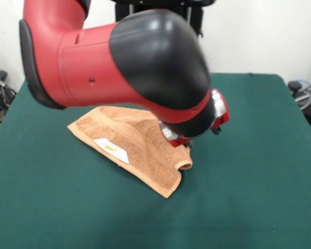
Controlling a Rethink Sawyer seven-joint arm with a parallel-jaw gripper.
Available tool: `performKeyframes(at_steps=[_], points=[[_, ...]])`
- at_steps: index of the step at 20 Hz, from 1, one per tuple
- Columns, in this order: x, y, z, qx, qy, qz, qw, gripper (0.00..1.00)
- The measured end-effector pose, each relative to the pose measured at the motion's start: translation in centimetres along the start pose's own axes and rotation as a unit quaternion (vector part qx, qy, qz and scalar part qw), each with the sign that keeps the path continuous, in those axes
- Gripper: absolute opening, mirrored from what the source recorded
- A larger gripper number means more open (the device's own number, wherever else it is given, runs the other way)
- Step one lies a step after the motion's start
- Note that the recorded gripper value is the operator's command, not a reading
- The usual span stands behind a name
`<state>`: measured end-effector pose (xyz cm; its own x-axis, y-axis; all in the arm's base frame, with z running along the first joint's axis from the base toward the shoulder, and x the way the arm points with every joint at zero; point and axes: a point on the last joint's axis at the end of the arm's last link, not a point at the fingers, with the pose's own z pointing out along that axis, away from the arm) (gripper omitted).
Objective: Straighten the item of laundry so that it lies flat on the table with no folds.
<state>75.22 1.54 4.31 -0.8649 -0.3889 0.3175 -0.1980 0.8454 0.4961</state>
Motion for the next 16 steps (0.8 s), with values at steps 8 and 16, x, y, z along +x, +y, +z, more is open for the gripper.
performKeyframes(at_steps=[8, 16], points=[[0.2, -3.5, 0.6, -0.015, -0.004, 0.019, 0.9997, 1.00], [0.3, -5.8, 1.1, -0.031, 0.003, 0.032, 0.9990, 1.00]])
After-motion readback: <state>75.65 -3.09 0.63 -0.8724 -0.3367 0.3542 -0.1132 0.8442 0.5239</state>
